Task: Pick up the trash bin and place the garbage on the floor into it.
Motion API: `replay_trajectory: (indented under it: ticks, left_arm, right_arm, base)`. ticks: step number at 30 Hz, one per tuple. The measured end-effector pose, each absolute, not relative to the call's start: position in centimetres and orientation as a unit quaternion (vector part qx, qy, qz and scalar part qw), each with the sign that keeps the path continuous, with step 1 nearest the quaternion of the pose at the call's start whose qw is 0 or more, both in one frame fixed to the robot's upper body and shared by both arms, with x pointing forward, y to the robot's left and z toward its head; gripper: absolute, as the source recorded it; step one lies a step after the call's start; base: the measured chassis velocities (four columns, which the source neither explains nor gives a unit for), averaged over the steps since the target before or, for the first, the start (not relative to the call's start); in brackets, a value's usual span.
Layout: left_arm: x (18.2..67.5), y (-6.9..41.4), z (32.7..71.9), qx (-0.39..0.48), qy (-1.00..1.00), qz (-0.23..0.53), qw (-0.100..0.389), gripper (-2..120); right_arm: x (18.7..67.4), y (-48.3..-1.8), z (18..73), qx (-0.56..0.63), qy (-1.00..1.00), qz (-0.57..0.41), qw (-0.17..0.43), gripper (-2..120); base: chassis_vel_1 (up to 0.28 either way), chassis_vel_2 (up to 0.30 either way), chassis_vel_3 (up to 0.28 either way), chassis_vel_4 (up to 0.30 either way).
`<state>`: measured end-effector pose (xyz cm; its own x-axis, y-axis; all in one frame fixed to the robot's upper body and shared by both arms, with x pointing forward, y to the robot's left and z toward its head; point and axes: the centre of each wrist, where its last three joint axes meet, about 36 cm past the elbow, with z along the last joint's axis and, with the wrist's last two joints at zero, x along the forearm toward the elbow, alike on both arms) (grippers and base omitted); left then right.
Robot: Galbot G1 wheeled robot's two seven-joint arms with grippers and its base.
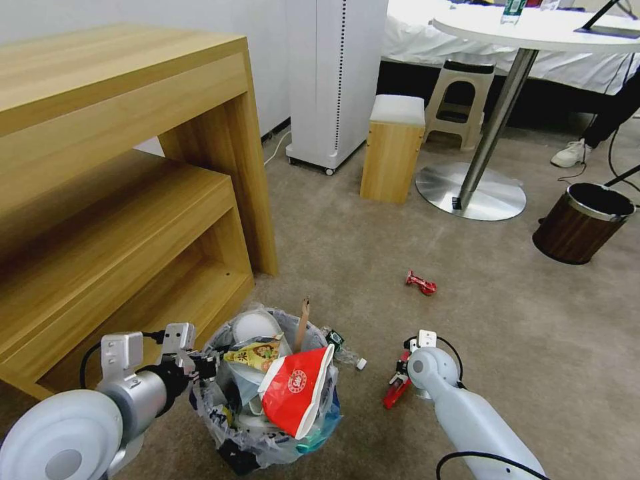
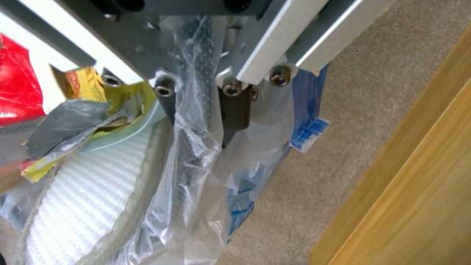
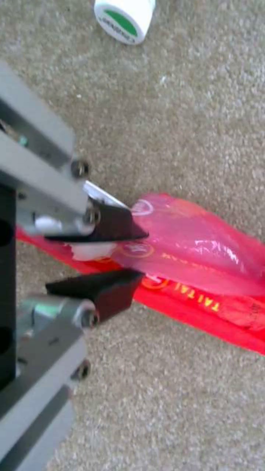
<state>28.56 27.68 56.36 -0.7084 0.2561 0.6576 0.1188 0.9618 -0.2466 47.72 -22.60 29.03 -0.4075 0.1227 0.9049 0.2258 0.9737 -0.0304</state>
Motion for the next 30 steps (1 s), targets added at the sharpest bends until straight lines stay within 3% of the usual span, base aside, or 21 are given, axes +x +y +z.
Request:
replay_trajectory:
  ticks: [4, 5, 12, 13, 19, 26, 27, 30]
  left_arm:
    - [28.5, 27.7, 56.4, -0.102, -0.920, 0.093, 0.368, 1]
    - [28.5, 27.7, 56.4, -0.101, -0.920, 0.092, 0.368, 1]
    - [28.4, 27.6, 56.4, -0.101, -0.920, 0.092, 0.367, 1]
    - [28.4, 27.6, 56.4, -0.101, -0.920, 0.092, 0.367, 1]
    - [28.3, 27.6, 56.4, -0.100, -0.921, 0.092, 0.366, 1]
    - [28.4, 27.6, 56.4, -0.099, -0.921, 0.091, 0.365, 1]
    - [28.4, 27.6, 56.4, -0.099, -0.921, 0.091, 0.365, 1]
    - [28.5, 27.7, 56.4, -0.098, -0.921, 0.091, 0.365, 1]
  right_arm:
    - [47.6, -22.7, 28.9, -0.103, -0.838, -0.048, 0.534, 34]
    - [47.6, -22.7, 28.9, -0.101, -0.838, -0.049, 0.534, 42]
    - [47.5, -22.4, 28.9, -0.094, -0.838, -0.055, 0.535, 62]
    - [47.5, -22.3, 28.6, -0.093, -0.837, -0.055, 0.537, 70]
    - [47.4, -21.9, 27.9, -0.092, -0.834, -0.053, 0.542, 86]
    - [47.4, -21.9, 27.2, -0.091, -0.831, -0.049, 0.546, 75]
    - [47.4, -22.0, 27.1, -0.090, -0.831, -0.049, 0.546, 67]
    - [47.4, -22.0, 26.8, -0.089, -0.831, -0.047, 0.548, 61]
  base:
    - [0.000, 0.000, 0.000, 0.000]
    - [0.000, 0.000, 0.000, 0.000]
    - [0.000, 0.000, 0.000, 0.000]
    - [0.000, 0.000, 0.000, 0.000]
    - [0.000, 0.000, 0.000, 0.000]
    - [0.000, 0.000, 0.000, 0.000]
    - [0.000, 0.000, 0.000, 0.000]
    - [0.000, 0.000, 0.000, 0.000]
